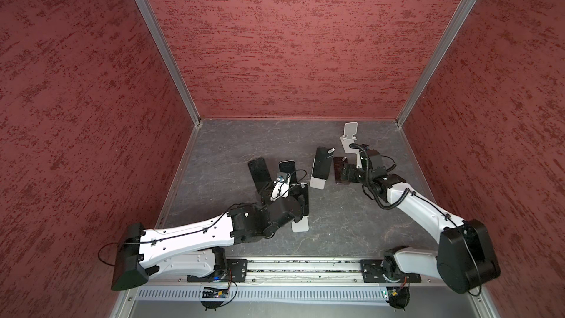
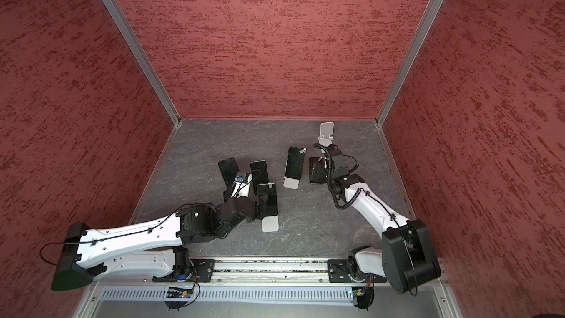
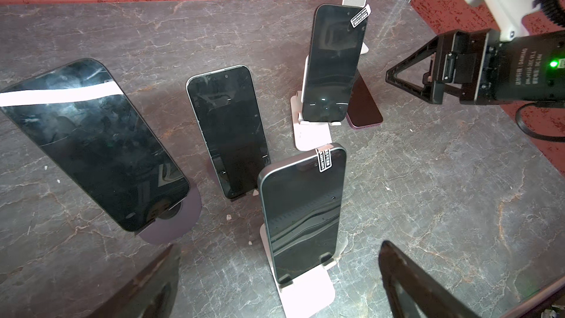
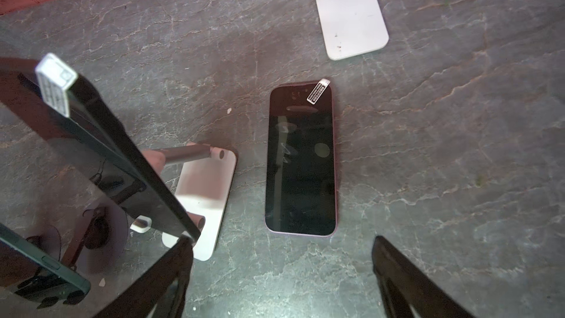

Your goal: Remove the phone from the phone stand

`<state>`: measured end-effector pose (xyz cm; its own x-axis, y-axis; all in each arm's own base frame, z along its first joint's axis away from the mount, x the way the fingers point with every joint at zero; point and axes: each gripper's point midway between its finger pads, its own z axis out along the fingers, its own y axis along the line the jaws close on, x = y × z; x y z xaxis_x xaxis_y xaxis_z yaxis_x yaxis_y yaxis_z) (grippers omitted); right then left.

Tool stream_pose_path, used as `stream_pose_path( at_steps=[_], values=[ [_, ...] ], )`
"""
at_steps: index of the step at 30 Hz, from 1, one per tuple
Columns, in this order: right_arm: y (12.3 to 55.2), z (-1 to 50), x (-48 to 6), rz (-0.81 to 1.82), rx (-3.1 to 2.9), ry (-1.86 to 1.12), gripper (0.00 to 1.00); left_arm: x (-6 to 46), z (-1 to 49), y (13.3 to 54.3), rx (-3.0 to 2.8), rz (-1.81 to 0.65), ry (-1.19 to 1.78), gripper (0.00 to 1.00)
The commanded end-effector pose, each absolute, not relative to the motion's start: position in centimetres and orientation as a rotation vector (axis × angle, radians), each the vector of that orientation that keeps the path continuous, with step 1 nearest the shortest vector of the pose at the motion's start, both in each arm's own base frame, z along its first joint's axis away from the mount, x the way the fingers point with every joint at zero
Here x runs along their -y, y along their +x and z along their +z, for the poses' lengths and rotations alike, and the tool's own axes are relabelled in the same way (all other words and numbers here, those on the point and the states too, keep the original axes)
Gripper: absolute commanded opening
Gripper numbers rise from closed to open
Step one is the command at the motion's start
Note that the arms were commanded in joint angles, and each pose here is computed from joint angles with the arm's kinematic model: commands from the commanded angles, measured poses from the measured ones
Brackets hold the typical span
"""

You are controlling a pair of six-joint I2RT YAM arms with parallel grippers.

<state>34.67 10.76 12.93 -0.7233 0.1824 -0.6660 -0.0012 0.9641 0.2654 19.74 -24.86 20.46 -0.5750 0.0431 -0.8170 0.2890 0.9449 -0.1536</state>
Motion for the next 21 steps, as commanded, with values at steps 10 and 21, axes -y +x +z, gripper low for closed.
stream_pose_path(
  at_steps=[10, 21],
  values=[
    [30.7, 15.4, -13.6, 0.402, -2.326, 0.077, 0.92, 25.4, 20.8, 19.6, -2.14, -0.385, 0.234, 0.99],
    [27.5, 18.0, -17.9, 0.524, -2.282, -0.023, 0.92, 22.8, 21.6, 19.0, -2.069, -0.503, 0.166, 0.99]
  ],
)
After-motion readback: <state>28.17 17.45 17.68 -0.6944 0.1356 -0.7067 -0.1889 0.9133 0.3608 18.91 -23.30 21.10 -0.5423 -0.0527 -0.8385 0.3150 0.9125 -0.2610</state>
